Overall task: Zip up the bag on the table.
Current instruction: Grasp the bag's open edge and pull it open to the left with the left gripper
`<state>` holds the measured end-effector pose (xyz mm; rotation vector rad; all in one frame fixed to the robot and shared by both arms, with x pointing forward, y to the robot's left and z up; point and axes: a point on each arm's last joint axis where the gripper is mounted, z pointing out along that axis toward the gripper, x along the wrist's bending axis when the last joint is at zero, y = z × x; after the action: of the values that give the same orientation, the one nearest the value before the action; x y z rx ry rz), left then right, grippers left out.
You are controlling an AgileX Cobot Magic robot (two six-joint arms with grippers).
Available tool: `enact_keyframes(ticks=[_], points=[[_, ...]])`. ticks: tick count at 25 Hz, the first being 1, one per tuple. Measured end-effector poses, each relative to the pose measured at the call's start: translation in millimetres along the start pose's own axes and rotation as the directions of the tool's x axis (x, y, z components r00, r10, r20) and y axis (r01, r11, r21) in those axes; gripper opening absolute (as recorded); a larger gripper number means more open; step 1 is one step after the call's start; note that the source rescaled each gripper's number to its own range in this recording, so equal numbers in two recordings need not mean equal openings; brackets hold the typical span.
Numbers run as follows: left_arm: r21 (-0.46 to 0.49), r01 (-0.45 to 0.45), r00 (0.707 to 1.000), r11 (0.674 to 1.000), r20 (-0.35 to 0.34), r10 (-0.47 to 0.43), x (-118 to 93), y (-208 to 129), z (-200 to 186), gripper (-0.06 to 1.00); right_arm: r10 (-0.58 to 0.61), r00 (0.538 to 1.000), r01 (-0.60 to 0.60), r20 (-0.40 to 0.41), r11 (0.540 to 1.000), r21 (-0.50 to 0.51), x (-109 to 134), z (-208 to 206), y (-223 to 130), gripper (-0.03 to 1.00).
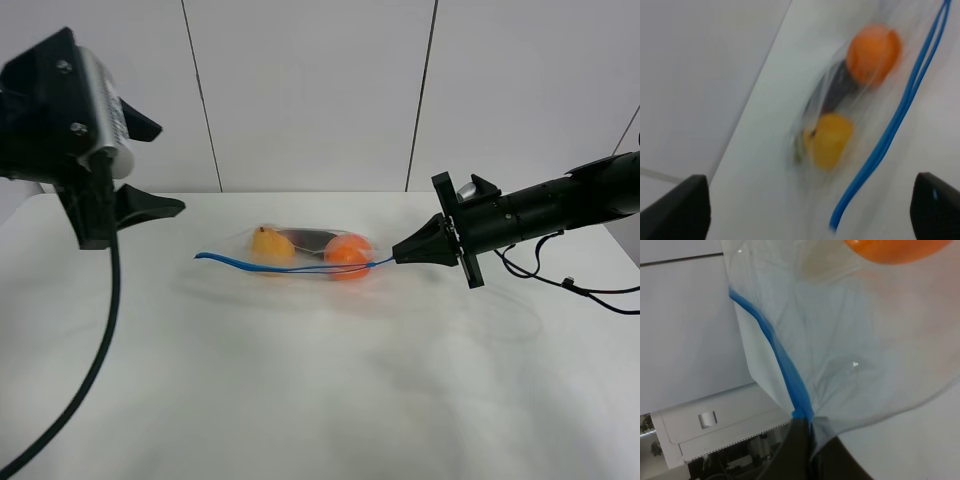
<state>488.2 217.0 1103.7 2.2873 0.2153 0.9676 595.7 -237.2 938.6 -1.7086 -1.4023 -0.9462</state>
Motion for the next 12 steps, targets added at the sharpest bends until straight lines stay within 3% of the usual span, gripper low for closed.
enact_keyframes(ticks=[5,12], points=[[-0.083,0.002,0.997,0.997,0.076,0.004,-30.7,32.1,43.7,0.92,0.0,1.0,0.0,0.0,1.0,0.0,0.0,0.0,0.0,0.0],[-0.111,-0.033,0.997,0.993,0.071,0.041,-95.3,71.3,108.6,0.92,0.0,1.0,0.0,0.001,1.0,-0.001,0.0,0.0,0.1,0.0]])
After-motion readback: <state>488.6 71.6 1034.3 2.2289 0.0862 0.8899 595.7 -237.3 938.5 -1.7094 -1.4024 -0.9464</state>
